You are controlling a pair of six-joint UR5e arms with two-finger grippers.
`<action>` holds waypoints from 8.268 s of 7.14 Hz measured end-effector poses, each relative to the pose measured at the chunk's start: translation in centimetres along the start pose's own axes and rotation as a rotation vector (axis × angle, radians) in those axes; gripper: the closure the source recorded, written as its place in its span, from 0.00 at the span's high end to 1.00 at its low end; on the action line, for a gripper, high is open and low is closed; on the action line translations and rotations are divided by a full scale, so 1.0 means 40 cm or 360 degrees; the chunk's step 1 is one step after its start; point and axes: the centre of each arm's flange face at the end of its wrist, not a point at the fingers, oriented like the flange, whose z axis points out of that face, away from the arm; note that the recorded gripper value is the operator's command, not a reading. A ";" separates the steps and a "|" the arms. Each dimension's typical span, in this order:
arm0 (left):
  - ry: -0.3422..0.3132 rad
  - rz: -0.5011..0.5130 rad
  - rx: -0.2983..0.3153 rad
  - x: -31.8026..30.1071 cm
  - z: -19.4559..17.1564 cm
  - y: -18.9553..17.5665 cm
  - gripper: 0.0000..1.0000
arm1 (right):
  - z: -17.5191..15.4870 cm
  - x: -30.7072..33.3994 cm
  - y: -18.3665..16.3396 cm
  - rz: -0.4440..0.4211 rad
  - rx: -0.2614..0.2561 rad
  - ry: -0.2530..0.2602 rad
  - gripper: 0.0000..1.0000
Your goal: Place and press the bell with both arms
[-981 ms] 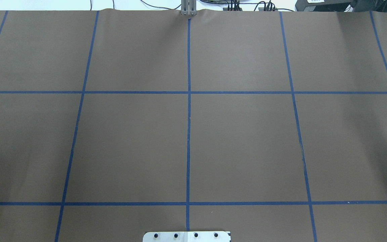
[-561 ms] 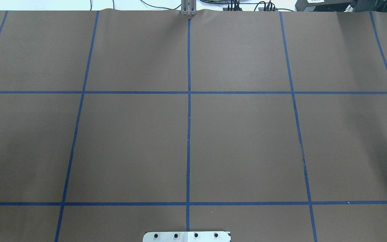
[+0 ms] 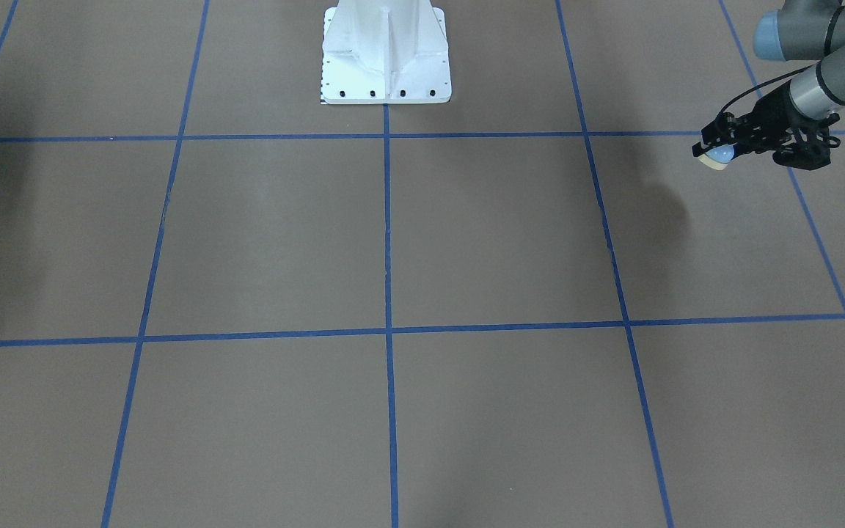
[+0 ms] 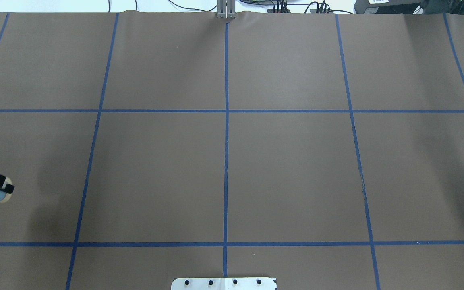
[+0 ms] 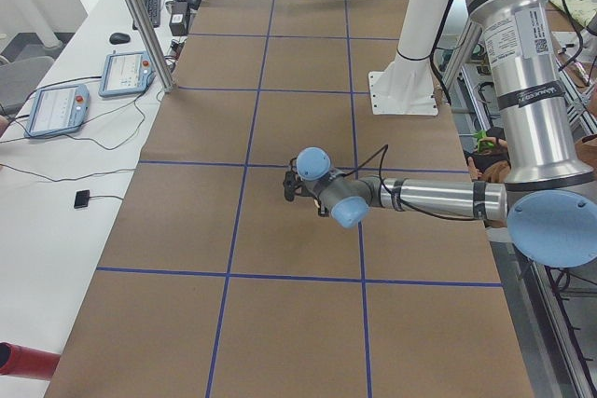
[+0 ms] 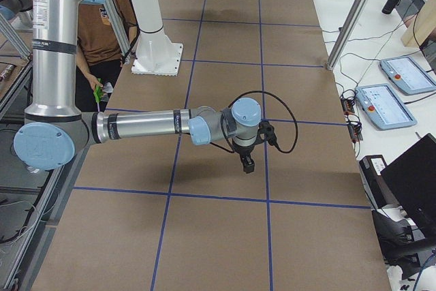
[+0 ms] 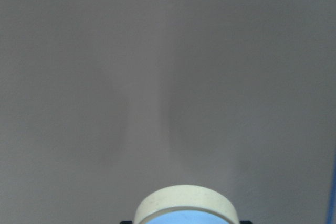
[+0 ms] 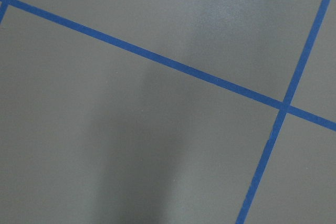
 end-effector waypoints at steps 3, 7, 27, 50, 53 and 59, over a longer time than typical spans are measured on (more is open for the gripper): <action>-0.0112 -0.0061 -0.0015 0.447 -0.038 -0.240 0.17 | 0.016 0.014 -0.007 0.0006 -0.0016 0.0010 1.00; -0.0369 -0.0157 -0.0149 1.094 0.109 -0.410 0.17 | 0.016 0.014 -0.012 0.0004 -0.0013 0.0014 1.00; -0.0298 -0.0186 -0.0167 1.377 0.299 -0.533 0.97 | 0.018 -0.128 -0.153 0.0182 0.0023 -0.0015 1.00; -0.0258 0.0088 0.0091 0.546 -0.090 -0.351 0.99 | 0.380 -1.638 -0.629 0.0942 0.0172 0.0057 0.00; -0.0256 0.0088 0.0091 0.547 -0.091 -0.350 0.99 | 0.340 -1.641 -0.647 0.0953 0.0125 -0.0005 0.00; -0.0328 0.0258 0.0122 0.293 -0.193 -0.333 0.99 | 0.085 -0.860 -0.462 0.0731 0.0099 -0.0061 0.26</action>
